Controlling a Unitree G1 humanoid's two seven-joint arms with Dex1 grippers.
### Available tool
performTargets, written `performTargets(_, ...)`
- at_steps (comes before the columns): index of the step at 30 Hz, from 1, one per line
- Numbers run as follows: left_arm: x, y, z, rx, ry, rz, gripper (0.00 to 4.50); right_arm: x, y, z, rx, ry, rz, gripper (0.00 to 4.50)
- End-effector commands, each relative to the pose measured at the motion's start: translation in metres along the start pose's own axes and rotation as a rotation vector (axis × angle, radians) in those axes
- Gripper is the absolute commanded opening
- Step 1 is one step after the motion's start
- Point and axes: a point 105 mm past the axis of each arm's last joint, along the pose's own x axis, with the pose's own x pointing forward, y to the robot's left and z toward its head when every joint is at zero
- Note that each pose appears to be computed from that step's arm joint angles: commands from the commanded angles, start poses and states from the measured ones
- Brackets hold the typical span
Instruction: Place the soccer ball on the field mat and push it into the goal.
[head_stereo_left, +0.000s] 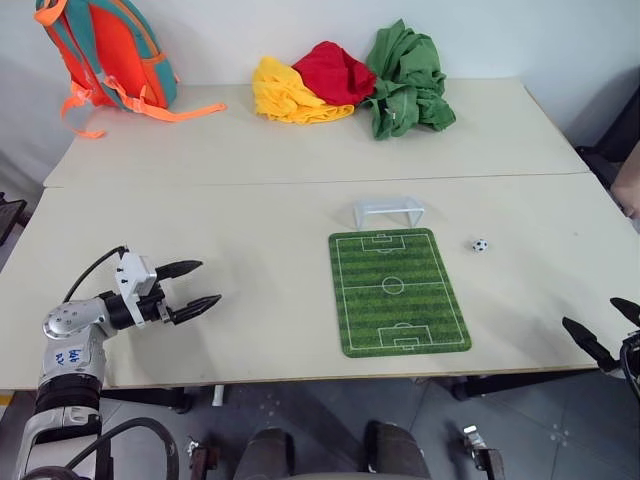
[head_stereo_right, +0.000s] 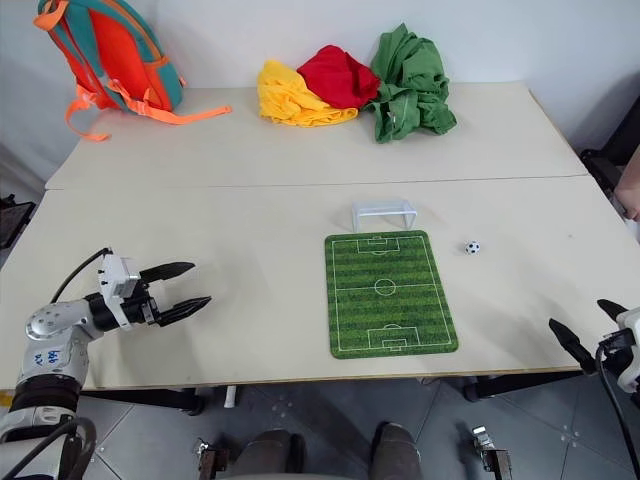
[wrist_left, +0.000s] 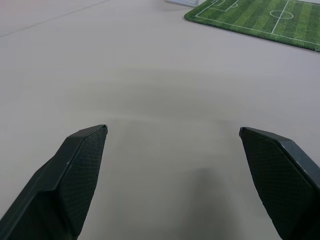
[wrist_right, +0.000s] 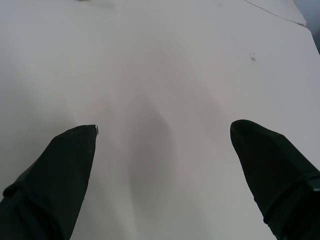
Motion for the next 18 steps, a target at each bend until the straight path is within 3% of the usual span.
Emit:
performTargets(1,-0.002,0.003,0.010,0.023,-0.038,-0.003,4.50,-0.003,-0.009,0.013,-0.032,-0.037,-0.028,4.46)
performTargets(9,0.001,0.014,0.015,-0.030,-0.015,0.049,4.50,0.002,-0.015,0.029,-0.025,-0.057,-0.030,4.46)
performTargets(12,0.007,0.010,0.025,-0.004,-0.035,0.004,4.50,0.011,-0.017,0.051,-0.030,-0.072,-0.026,4.46)
performTargets(15,0.019,0.004,0.043,0.033,-0.107,-0.069,4.50,0.033,-0.007,0.071,-0.016,-0.004,0.055,4.46)
performTargets(18,0.028,-0.002,0.049,0.059,-0.124,-0.118,4.50,0.051,0.004,0.086,0.022,-0.026,0.128,4.46)
